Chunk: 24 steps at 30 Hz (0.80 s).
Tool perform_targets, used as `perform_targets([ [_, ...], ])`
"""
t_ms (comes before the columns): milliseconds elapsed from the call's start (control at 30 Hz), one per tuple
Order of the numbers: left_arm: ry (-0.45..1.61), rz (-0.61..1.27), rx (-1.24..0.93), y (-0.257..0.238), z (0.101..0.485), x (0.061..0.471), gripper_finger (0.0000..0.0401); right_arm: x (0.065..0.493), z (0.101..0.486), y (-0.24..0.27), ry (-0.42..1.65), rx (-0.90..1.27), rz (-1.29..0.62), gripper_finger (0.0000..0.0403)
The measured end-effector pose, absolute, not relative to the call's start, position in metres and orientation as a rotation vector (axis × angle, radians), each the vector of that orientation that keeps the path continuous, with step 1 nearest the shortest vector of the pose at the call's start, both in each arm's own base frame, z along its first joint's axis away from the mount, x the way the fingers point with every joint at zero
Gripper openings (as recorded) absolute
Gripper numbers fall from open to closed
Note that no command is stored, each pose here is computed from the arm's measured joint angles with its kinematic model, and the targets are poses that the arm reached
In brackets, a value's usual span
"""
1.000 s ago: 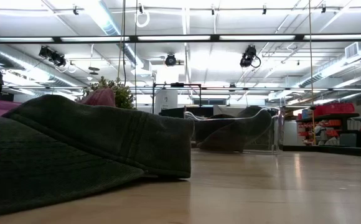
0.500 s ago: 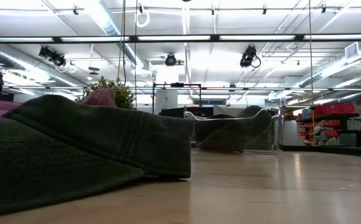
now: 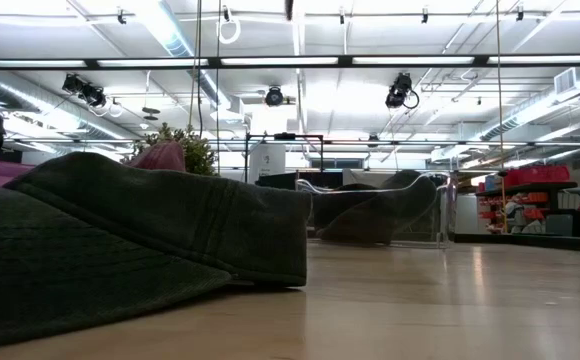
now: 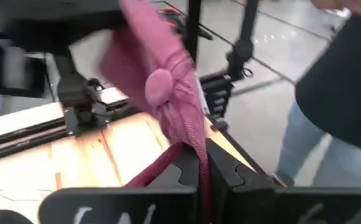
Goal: Pick & Place hat
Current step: Put the red cap into the red bin
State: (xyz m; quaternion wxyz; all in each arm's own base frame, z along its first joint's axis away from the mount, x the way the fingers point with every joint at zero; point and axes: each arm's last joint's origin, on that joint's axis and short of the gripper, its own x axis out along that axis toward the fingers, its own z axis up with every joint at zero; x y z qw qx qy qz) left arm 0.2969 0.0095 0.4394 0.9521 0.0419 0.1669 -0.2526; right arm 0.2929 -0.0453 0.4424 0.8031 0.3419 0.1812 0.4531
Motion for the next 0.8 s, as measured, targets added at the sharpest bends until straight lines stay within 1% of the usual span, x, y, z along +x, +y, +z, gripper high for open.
perform_targets([
  [133,0.416,-0.571,0.110,-0.002,0.439,0.278,0.0004,0.275,0.450,-0.052,0.372,0.714,0.943,0.0243],
  [367,0.561,-0.563,0.099,-0.016,0.438,0.248,0.0004,0.259,0.447,-0.064,0.377,0.702,0.873,0.0244],
  [600,0.725,-0.535,0.024,-0.029,0.434,0.225,0.0004,0.256,0.434,-0.068,0.416,0.690,0.805,0.0245],
  [800,0.857,-0.495,0.035,-0.043,0.427,0.213,0.0004,0.255,0.422,-0.069,0.464,0.678,0.693,0.0245],
])
